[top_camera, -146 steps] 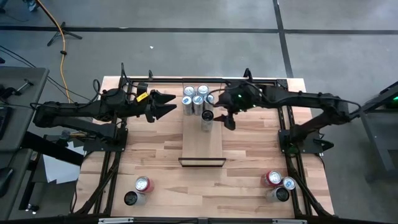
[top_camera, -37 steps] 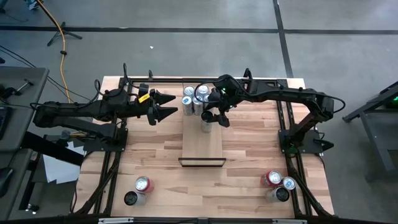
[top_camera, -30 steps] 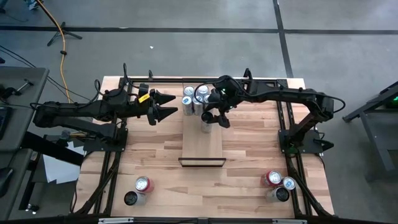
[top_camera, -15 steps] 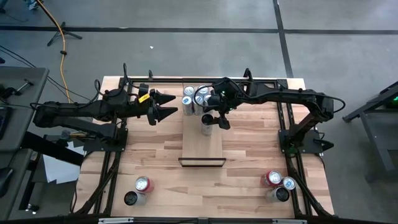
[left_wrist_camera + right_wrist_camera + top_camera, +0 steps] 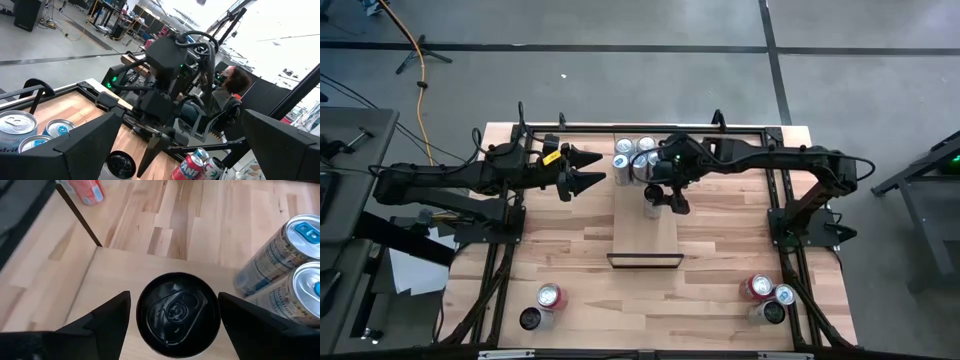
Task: Place canned beverage on shelf
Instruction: Put the white pink soda can on the shelf
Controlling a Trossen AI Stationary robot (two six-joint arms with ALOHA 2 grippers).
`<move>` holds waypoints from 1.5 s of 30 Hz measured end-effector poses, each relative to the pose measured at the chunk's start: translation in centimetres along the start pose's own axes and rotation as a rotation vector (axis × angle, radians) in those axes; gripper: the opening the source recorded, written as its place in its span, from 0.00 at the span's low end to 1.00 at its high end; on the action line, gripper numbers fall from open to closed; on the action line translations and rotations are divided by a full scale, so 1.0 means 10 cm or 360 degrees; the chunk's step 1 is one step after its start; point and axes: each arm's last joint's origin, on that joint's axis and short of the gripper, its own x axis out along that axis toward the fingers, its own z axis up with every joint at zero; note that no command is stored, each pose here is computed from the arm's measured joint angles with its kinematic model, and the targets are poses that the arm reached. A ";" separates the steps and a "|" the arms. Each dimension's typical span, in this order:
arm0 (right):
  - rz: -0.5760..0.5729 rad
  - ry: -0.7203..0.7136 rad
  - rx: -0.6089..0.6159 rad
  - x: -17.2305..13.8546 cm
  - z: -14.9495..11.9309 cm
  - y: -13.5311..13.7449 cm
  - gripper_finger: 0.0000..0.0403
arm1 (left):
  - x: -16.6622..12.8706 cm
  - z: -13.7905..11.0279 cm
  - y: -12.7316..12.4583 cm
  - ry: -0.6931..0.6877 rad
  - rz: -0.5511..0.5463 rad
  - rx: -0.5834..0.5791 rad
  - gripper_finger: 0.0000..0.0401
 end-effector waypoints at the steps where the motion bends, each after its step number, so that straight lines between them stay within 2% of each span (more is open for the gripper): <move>1: -0.0015 0.0013 -0.0012 0.02 0.00 0.01 0.70 | 0.00 0.00 0.00 0.0000 0.0000 0.0000 0.98; 14: 0.0004 0.0096 -0.0005 0.16 -0.05 0.02 0.70 | 0.00 -0.01 0.00 0.0009 0.0005 -0.0003 0.98; 20: 0.0010 0.0093 -0.0012 0.16 -0.05 0.02 0.61 | 0.00 0.00 0.00 0.0008 0.0003 -0.0003 0.98; 26: -0.0021 0.0052 0.0172 0.11 -0.01 0.04 0.61 | -0.01 0.03 -0.02 -0.0037 -0.0028 -0.0010 0.98; 30: -0.0246 0.0026 0.0311 0.07 0.06 0.16 0.61 | -0.02 0.04 -0.02 -0.0050 -0.0030 -0.0004 0.98; 34: -0.0534 -0.0033 0.0630 0.14 0.11 0.27 0.61 | -0.03 0.05 -0.02 -0.0077 -0.0005 0.0063 0.98; 38: -0.0597 -0.0106 0.0873 0.18 0.18 0.32 0.61 | -0.03 0.06 -0.01 -0.0097 0.0024 0.0071 0.98; 42: -0.0641 -0.0152 0.0853 0.14 0.46 0.32 0.61 | -0.05 0.07 -0.02 -0.0114 0.0030 0.0068 0.98; 45: -0.0655 -0.0082 0.0817 0.18 0.60 0.27 0.61 | -0.10 0.11 -0.03 -0.0141 0.0014 0.0060 0.98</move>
